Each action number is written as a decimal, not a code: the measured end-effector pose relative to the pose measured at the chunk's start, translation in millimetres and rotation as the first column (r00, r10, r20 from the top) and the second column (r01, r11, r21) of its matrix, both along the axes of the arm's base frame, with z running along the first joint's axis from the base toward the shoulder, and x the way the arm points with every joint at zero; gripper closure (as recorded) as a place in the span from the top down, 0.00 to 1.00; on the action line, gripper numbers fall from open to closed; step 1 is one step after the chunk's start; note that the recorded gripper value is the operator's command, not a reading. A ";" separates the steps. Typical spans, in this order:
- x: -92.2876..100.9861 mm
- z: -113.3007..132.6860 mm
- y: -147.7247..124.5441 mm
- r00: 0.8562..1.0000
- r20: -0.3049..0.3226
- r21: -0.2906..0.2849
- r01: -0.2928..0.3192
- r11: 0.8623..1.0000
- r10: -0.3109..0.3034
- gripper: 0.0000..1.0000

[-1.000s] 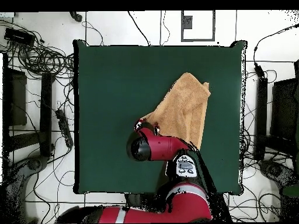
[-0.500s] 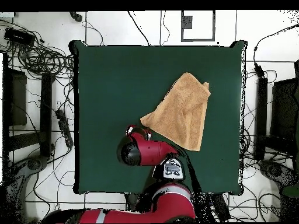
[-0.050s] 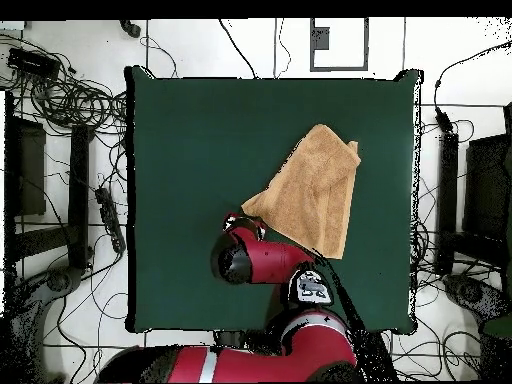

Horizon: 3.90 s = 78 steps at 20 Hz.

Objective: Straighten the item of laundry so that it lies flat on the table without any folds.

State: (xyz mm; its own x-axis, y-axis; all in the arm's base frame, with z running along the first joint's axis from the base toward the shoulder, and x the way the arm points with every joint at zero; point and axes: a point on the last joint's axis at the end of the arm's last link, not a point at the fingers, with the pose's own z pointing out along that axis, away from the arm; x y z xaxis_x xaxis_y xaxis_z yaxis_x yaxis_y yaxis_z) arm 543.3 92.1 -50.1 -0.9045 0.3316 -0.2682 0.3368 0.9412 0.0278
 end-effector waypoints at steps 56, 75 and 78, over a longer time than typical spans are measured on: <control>20.4 28.1 -6.5 0.998 0.057 0.024 0.006 1.000 -0.007 1.00; 21.6 29.4 -5.7 0.998 0.063 0.018 0.010 1.000 -0.012 0.00; 19.2 33.3 -0.4 0.998 0.061 0.014 0.024 1.000 -0.024 0.00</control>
